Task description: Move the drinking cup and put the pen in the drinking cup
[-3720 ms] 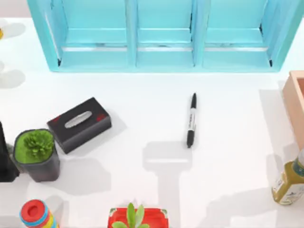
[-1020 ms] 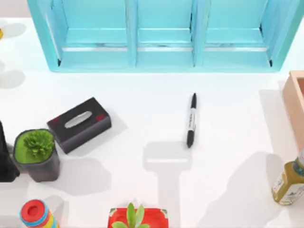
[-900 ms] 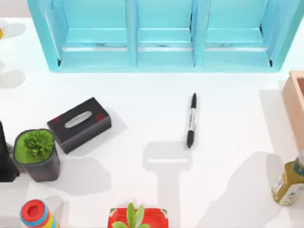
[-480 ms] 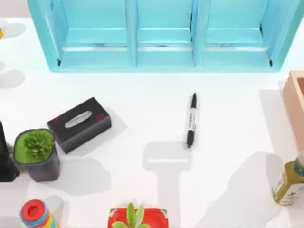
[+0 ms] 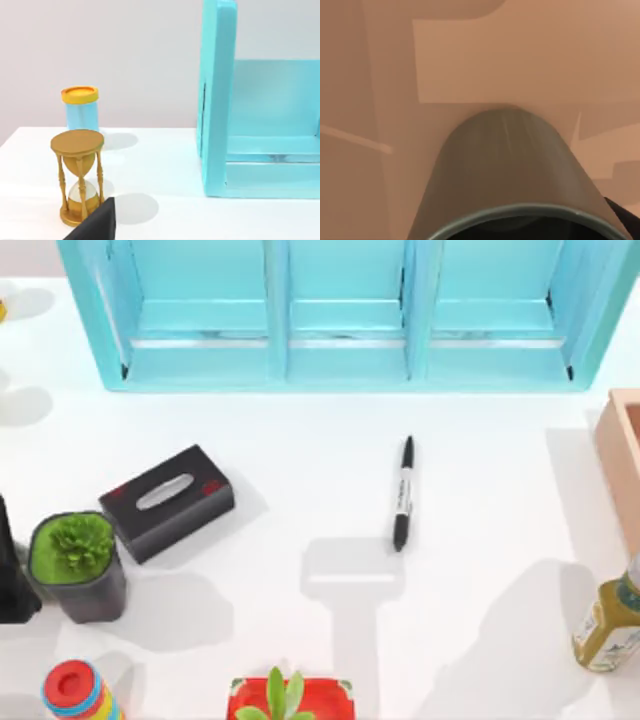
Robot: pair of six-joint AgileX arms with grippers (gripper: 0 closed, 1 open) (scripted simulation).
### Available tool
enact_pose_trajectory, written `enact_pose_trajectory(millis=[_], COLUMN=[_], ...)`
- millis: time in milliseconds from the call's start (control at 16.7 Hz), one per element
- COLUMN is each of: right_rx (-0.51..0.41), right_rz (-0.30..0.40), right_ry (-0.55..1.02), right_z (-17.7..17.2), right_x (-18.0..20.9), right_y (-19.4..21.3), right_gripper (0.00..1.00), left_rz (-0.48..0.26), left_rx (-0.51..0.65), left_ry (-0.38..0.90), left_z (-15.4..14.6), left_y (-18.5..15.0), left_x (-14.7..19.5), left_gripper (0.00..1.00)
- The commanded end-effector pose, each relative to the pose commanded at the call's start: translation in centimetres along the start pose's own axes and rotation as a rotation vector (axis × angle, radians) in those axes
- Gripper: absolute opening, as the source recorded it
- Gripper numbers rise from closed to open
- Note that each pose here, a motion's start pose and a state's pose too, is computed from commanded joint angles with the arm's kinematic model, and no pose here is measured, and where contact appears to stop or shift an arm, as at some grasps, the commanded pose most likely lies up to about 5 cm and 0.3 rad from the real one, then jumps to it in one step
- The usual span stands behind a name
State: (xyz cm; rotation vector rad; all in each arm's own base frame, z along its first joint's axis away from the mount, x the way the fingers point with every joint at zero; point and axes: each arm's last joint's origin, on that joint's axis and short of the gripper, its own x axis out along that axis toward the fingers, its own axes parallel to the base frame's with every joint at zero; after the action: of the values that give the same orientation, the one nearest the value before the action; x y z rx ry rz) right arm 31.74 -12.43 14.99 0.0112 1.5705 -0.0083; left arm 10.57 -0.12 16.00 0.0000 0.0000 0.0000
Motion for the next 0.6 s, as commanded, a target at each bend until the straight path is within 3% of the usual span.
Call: enact_pose_trajectory(millis=[240, 600], right_rx=[0.002, 0.0], right_rz=[-0.001, 0.001], right_ry=[-0.002, 0.023], right_z=[1.1, 1.7], right_x=[-1.9, -10.4], right_y=[1.9, 10.6], right_gripper=[0.0, 0.0], left_rz=[0.0, 0.0], left_rx=[0.0, 0.0], left_ry=[0.0, 0.0], left_z=[0.0, 0.0], left_y=[0.0, 0.0], left_x=[0.0, 0.0], left_gripper=[1.0, 1.0])
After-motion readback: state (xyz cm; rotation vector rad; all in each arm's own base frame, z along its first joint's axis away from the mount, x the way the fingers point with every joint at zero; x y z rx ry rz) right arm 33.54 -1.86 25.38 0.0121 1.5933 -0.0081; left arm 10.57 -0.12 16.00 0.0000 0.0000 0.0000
